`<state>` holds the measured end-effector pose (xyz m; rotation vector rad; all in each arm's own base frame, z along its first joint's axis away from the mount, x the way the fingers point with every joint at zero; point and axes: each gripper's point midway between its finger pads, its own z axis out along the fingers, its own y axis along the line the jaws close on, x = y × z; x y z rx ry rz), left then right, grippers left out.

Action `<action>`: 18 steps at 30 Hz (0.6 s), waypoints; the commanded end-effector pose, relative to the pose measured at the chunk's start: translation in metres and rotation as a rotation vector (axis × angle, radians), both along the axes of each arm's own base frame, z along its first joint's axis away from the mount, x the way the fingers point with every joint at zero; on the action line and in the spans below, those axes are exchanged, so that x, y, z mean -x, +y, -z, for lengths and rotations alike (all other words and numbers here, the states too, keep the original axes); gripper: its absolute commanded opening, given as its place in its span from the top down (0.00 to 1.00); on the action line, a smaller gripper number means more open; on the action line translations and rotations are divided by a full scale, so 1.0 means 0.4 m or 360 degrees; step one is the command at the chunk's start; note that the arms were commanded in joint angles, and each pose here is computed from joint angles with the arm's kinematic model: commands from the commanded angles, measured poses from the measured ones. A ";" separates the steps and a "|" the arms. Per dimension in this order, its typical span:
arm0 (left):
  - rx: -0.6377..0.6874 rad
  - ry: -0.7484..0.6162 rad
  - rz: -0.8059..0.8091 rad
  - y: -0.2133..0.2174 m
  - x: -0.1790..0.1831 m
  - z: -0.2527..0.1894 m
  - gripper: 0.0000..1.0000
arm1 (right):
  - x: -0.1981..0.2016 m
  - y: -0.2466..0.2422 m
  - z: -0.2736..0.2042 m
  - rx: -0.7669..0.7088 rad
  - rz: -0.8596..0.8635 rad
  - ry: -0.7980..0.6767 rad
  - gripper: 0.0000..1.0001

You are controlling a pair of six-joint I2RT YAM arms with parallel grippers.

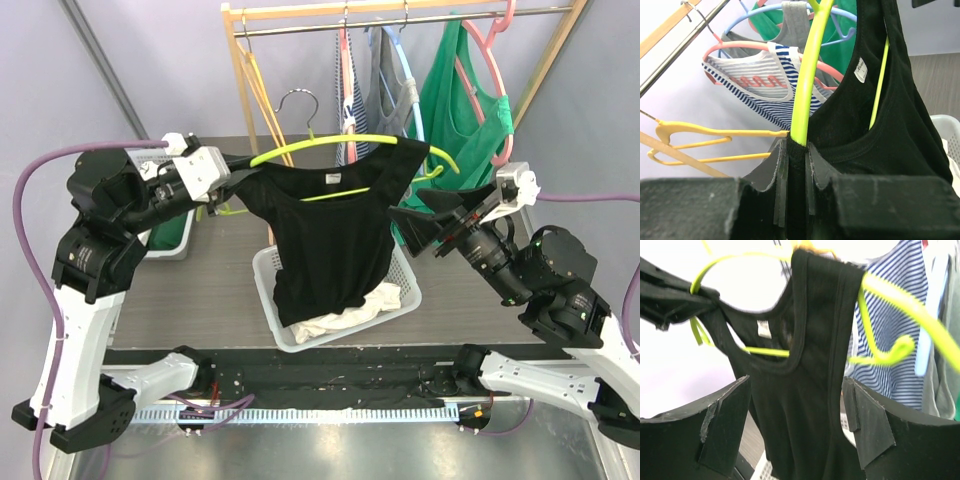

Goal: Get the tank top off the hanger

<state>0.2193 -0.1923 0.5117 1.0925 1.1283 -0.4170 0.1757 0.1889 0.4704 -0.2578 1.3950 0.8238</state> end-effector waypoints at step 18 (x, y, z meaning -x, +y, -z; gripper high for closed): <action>0.0033 -0.0059 0.0145 -0.003 0.080 -0.028 1.00 | -0.035 -0.006 -0.112 -0.0202 0.0120 -0.0107 0.31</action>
